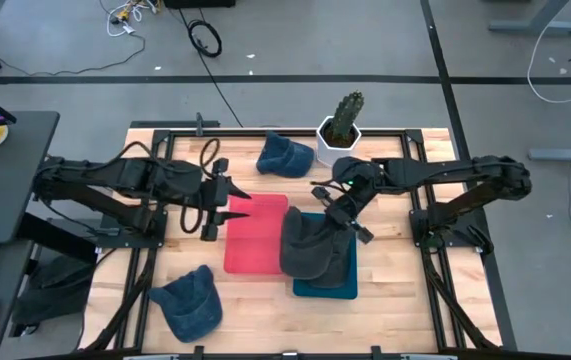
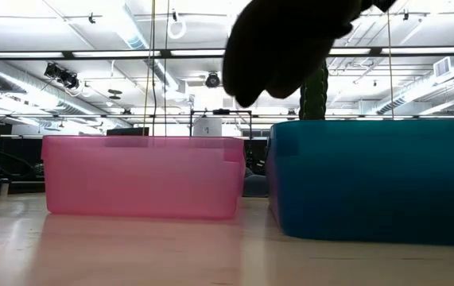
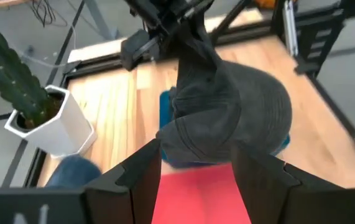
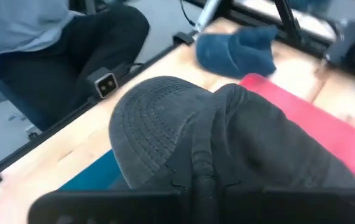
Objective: Pick & Place hat
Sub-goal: Put the black cap into the blue bin
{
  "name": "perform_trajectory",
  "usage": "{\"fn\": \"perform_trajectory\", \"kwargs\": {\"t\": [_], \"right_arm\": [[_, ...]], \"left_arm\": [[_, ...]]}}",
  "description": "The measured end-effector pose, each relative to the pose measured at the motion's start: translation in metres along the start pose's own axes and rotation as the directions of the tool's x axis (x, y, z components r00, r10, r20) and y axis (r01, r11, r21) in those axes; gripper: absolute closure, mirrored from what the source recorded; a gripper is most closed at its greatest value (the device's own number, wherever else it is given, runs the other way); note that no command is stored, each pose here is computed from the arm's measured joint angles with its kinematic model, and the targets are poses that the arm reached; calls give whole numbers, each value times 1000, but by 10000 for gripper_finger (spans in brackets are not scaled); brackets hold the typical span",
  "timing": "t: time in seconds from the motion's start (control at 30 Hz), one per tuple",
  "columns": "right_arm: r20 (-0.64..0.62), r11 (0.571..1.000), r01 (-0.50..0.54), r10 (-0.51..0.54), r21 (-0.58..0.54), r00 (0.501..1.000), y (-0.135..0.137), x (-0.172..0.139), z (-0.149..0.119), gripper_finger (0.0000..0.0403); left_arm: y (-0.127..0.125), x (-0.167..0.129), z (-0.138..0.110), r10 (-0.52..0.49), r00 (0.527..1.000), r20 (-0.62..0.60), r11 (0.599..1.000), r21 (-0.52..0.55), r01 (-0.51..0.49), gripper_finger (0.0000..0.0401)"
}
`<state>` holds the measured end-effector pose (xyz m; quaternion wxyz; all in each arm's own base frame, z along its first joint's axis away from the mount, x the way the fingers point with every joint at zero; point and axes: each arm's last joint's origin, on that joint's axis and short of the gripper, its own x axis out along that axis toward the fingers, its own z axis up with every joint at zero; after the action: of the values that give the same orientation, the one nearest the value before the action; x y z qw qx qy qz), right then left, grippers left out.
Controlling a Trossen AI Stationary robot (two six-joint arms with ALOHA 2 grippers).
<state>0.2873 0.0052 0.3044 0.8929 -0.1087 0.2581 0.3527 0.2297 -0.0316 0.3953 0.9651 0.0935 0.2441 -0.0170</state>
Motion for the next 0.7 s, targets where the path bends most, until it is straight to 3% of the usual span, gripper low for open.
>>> {"fn": "perform_trajectory", "kwargs": {"t": [0.2,0.43,0.7], "right_arm": [[161,990,-63,83,-125,983,21,-8,-17,392],[260,969,-75,137,-236,956,35,-5,-42,392],[234,964,-127,183,-234,955,39,2,-57,393]], "left_arm": [[-2,-3,-13,-33,996,85,999,-6,33,206],[-4,3,-33,-7,977,212,999,-45,17,206],[2,18,-61,42,973,226,994,-109,-18,206]]}}
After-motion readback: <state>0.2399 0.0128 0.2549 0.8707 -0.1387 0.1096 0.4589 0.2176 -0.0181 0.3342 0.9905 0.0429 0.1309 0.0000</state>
